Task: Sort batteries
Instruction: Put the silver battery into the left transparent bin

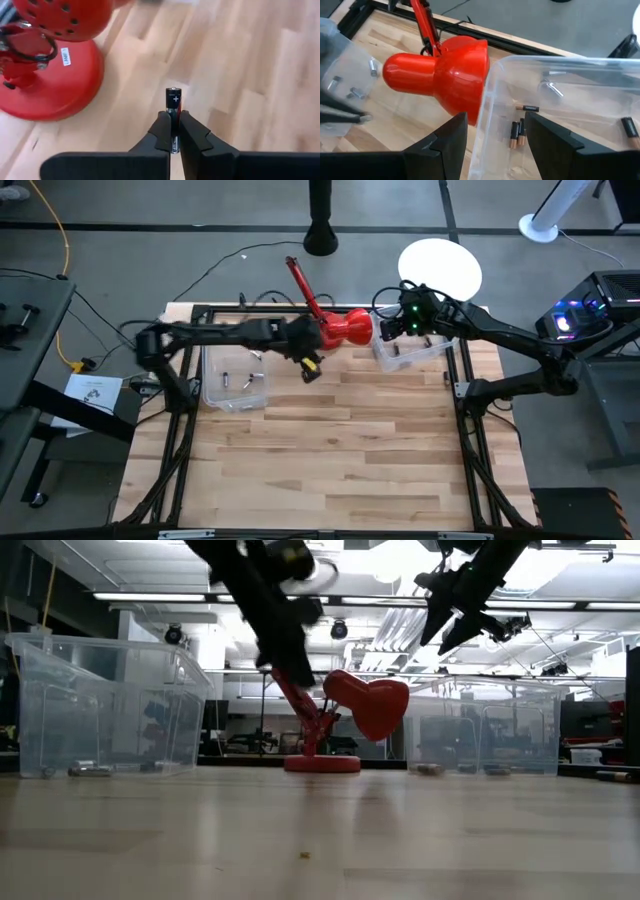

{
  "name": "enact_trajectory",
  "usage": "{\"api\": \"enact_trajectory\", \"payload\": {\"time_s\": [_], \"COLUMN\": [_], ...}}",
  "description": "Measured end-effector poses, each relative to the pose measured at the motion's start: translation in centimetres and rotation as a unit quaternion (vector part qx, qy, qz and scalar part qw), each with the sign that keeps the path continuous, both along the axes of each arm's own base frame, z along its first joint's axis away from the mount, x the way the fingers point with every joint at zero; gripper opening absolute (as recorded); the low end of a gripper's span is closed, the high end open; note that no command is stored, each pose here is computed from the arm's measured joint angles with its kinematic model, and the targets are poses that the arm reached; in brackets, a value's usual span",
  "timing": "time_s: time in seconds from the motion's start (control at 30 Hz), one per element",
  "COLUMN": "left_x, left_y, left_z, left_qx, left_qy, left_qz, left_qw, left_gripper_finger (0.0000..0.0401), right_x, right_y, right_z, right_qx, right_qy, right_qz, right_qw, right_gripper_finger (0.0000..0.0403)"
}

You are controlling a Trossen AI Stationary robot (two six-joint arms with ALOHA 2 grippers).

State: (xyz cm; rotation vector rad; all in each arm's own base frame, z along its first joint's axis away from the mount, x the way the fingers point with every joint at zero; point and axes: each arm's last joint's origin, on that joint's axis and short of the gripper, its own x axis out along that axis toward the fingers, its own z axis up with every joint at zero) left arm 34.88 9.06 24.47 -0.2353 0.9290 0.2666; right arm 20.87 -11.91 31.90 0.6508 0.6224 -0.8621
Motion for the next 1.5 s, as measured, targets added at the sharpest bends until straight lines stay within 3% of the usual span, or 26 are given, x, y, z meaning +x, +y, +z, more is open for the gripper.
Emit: {"api": "enact_trajectory", "payload": {"time_s": [0.13, 0.23, 0.4, 0.57, 0.77, 0.93, 1.17, 1.3, 1.43, 1.5], "left_x": [-3.3, -6.6, -12.1, -14.6, -14.4, -13.4, -12.1, -11.6, -11.4, -11.4], "left_y": [-2.3, -4.0, -6.2, -6.8, -7.0, -6.9, -6.7, -6.5, -6.3, -6.1], "left_z": [5.4, 7.6, 7.9, 5.8, 4.4, 4.6, 5.9, 6.5, 6.8, 6.8], "left_qx": [0.004, 0.036, 0.056, 0.035, -0.002, -0.002, 0.009, 0.019, 0.031, 0.034], "left_qy": [-0.077, -0.086, -0.027, 0.003, -0.018, -0.069, -0.15, -0.183, -0.197, -0.197], "left_qz": [0.014, 0.072, 0.186, 0.242, 0.247, 0.232, 0.194, 0.175, 0.166, 0.166], "left_qw": [0.997, 0.993, 0.981, 0.97, 0.969, 0.97, 0.969, 0.967, 0.966, 0.966], "left_gripper_finger": [0.0004, 0.0004, 0.0003, 0.0002, 0.0001, 0.0001, 0.0, 0.0, 0.0, 0.0], "right_x": [0.2, 0.2, 0.4, 0.5, 0.7, 0.7, -1.6, -4.0, -6.7, -6.7], "right_y": [0.0, 0.0, -0.1, 0.0, 2.2, 6.6, 13.6, 16.5, 18.1, 18.7], "right_z": [0.2, 0.2, 0.4, 0.4, -0.3, -1.8, -7.5, -11.6, -14.7, -14.8], "right_qx": [-0.003, -0.001, -0.005, -0.001, 0.039, 0.126, 0.285, 0.338, 0.37, 0.367], "right_qy": [-0.01, -0.018, -0.03, -0.033, 0.011, 0.084, 0.214, 0.287, 0.372, 0.38], "right_qz": [0.006, 0.012, 0.014, 0.044, 0.134, 0.206, 0.127, 0.067, 0.032, 0.037], "right_qw": [1.0, 1.0, 0.999, 0.998, 0.99, 0.967, 0.926, 0.894, 0.851, 0.848], "right_gripper_finger": [0.0193, 0.0193, 0.0193, 0.0193, 0.0193, 0.0193, 0.0193, 0.0189, 0.014, 0.0096]}}
